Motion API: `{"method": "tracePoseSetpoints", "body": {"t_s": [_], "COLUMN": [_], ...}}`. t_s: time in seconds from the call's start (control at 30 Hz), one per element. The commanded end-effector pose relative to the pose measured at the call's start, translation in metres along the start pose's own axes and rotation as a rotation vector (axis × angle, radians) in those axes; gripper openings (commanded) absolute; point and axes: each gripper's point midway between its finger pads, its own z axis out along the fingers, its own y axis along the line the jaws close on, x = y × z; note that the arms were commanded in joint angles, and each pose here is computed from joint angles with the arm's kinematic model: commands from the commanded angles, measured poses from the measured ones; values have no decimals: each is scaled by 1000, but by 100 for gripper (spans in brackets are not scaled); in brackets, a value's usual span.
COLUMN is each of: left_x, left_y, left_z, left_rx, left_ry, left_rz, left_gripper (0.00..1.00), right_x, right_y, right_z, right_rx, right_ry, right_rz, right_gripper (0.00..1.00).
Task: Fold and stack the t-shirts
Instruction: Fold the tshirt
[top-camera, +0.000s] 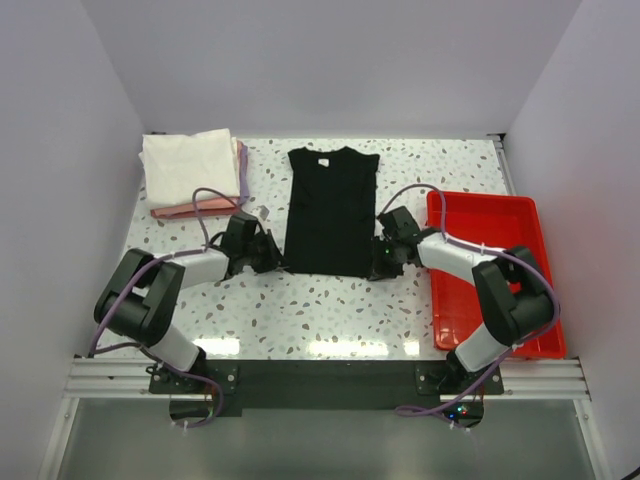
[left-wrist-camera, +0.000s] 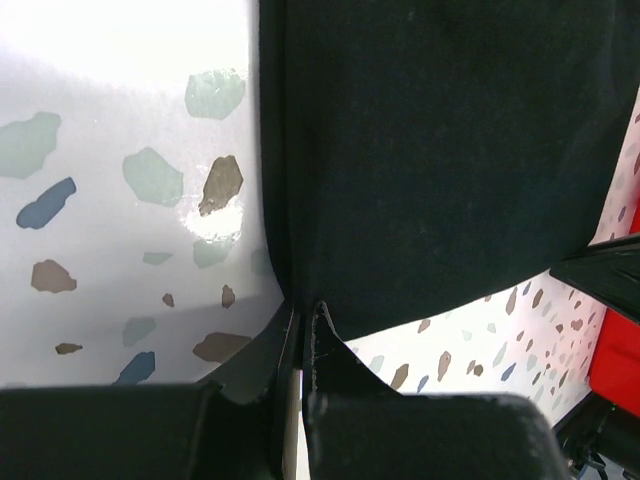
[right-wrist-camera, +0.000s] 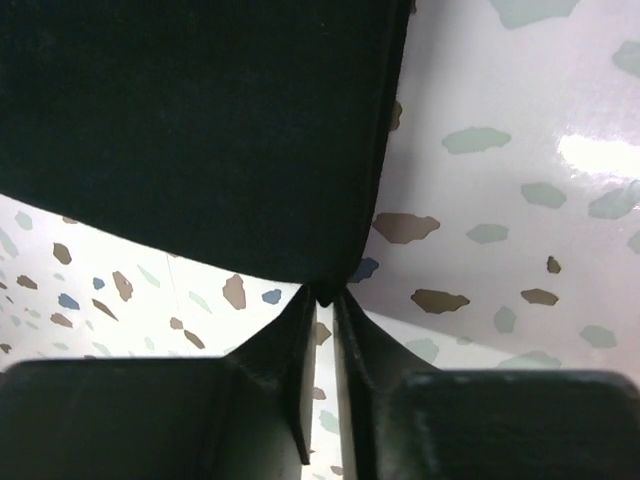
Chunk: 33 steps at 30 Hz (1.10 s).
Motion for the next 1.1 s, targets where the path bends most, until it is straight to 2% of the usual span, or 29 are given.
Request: {"method": "tracePoseSetpoints", "body": {"t_s": [0.0, 0.1, 0.23, 0.5, 0.7, 0.83, 1.07], "left_x": [5, 8, 11, 9, -8, -11, -22], "left_y": [3, 3, 1, -8, -33, -35, -49], "left_z": [-6, -15, -43, -107, -175, -204, -225], "left_rx": [-11, -17, -38, -49, 34, 27, 82], "left_ry": [-7, -15, -52, -173, -365, -424, -502], "left_rz": [-7, -5, 11, 9, 3, -8, -19], "left_gripper": [0, 0, 0, 0, 0, 0, 0], "right_x": [10, 21, 36, 78, 108, 119, 120], "right_y": [0, 8, 26, 62, 92, 104, 120], "right_z": [4, -3, -28, -100, -158, -186, -207], "right_rx": [-11, -34, -122, -324, -490, -588, -692], "right_ry": [30, 66, 134, 285, 364, 396, 389], "right_rz": [0, -39, -122, -202, -304, -317, -297], "right_gripper": [12, 4, 2, 3, 4, 5, 6]}}
